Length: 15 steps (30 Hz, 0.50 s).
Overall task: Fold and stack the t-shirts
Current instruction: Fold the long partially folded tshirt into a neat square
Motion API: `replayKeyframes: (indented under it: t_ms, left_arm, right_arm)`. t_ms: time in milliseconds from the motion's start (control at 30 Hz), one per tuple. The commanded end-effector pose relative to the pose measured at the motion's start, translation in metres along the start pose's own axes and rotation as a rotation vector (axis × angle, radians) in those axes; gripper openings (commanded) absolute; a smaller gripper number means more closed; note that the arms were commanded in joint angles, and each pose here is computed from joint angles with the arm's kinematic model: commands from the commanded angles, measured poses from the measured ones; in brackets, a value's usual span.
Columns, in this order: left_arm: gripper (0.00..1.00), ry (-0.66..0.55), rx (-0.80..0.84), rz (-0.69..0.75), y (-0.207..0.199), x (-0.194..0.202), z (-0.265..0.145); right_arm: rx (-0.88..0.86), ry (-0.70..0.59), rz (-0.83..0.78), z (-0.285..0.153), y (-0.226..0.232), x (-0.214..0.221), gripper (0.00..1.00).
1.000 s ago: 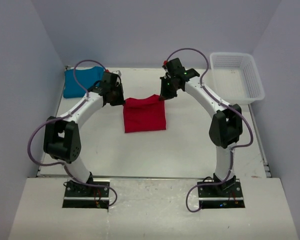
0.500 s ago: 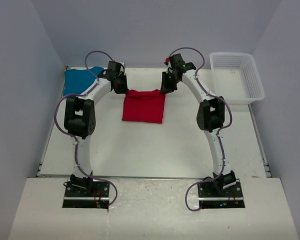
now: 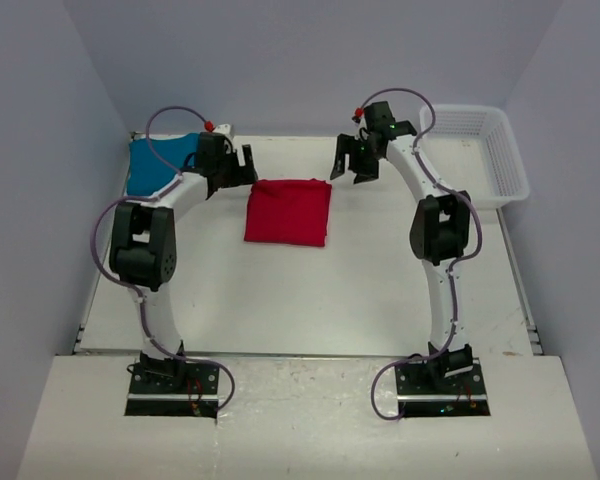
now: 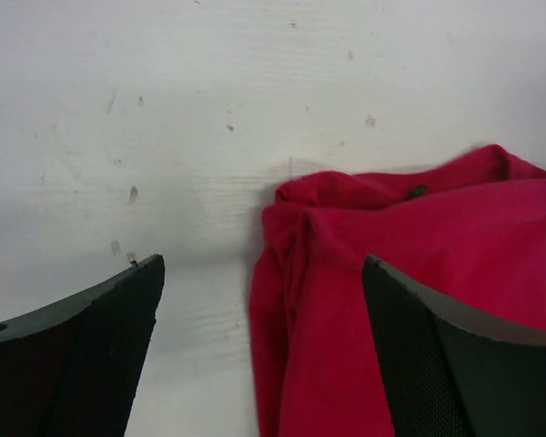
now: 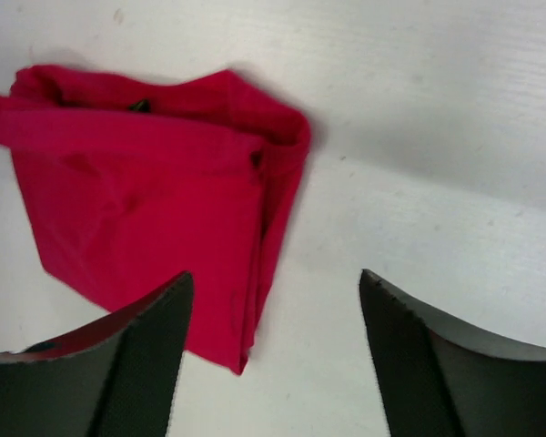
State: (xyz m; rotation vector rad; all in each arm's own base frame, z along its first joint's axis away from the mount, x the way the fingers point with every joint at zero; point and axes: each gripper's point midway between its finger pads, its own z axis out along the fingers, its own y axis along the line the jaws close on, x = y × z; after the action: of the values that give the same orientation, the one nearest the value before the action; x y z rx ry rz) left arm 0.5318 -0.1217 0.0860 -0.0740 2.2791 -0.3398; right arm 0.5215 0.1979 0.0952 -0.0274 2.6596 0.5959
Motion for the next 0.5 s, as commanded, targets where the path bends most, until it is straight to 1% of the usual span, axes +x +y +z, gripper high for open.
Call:
replayKeyframes:
  t_ms: [0,33,67,100,133,167,267,333,467]
  left_arm:
    - [0.87,-0.195,0.104,-0.015,-0.045,-0.053,-0.050]
    - [0.76,-0.163,0.116,-0.015,-0.054,-0.032,-0.052]
    - [0.33,-0.148,0.131,-0.011,-0.060,-0.023,-0.056]
    - [0.13,-0.178,0.162,-0.010,-0.071,-0.028,-0.064]
    - [0.00,-0.148,0.179,-0.007,-0.079,-0.016,-0.065]
    - [0.00,-0.110,0.215,-0.011,-0.085,-0.002,-0.066]
    - [0.00,-0.049,0.267,-0.019,-0.097,0.023,-0.065]
    - [0.00,-0.012,0.283,-0.020,-0.099,0.037,-0.063]
    - [0.00,0.027,0.265,-0.021,-0.093,0.056,-0.051]
  right_arm:
    - [-0.054,-0.085,-0.118,-0.053,0.059,-0.003,0.74]
    - [-0.060,-0.065,-0.140,-0.050,0.070,0.007,0.64]
    - [-0.059,-0.036,-0.141,-0.045,0.073,0.019,0.46]
    - [-0.086,-0.037,-0.146,-0.046,0.082,0.023,0.00]
    - [-0.108,-0.022,-0.148,-0.043,0.091,0.031,0.00]
    - [-0.116,0.010,-0.144,-0.037,0.091,0.043,0.00]
    - [-0.141,0.058,-0.129,-0.023,0.097,0.058,0.00]
    - [-0.146,0.110,-0.121,-0.009,0.095,0.074,0.00]
    - [-0.152,0.136,-0.110,0.005,0.090,0.085,0.00]
